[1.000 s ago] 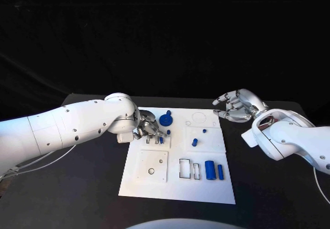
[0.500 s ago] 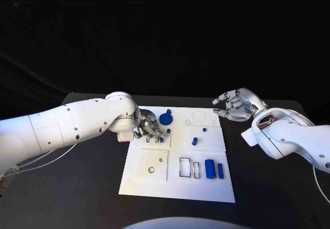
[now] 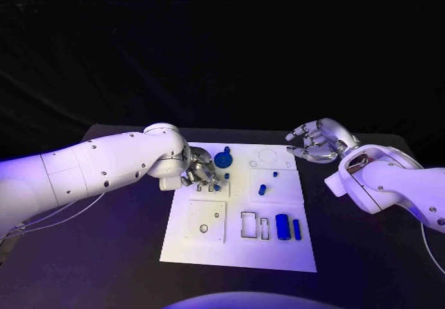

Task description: Assemble the parts on the task board

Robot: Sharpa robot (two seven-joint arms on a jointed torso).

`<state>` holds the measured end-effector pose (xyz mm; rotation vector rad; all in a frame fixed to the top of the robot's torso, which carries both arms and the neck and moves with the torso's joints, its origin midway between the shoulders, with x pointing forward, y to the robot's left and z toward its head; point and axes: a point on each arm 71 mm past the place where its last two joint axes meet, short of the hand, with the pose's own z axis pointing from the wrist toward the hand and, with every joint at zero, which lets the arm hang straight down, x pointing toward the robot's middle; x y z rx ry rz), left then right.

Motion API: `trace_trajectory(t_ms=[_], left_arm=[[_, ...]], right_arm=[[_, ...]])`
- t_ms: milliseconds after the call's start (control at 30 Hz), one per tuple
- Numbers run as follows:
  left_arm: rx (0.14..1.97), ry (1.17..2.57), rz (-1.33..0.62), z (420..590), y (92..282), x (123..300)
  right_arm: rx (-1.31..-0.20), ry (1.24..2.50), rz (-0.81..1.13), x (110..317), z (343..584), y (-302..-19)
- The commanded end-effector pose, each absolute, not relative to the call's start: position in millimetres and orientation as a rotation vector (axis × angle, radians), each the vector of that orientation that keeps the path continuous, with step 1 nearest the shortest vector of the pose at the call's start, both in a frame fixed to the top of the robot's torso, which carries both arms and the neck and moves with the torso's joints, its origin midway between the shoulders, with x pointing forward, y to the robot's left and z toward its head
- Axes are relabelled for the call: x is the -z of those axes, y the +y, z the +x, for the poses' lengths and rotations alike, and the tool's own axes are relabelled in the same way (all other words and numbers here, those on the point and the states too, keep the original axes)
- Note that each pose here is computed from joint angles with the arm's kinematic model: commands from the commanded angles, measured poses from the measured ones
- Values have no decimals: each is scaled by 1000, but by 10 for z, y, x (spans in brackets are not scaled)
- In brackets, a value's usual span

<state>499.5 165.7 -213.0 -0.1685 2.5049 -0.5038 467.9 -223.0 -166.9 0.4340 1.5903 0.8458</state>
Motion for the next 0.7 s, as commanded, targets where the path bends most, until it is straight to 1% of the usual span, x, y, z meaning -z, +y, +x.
trace_trajectory(t_ms=[33, 700], left_arm=[[501, 2519, -149, 4986, 1637, 2137], [537, 2505, -187, 4947, 1657, 2125]], right_arm=[[-848, 1605, 416, 1680, 4674, -2214], [-845, 1617, 416, 1708, 4679, -2210]])
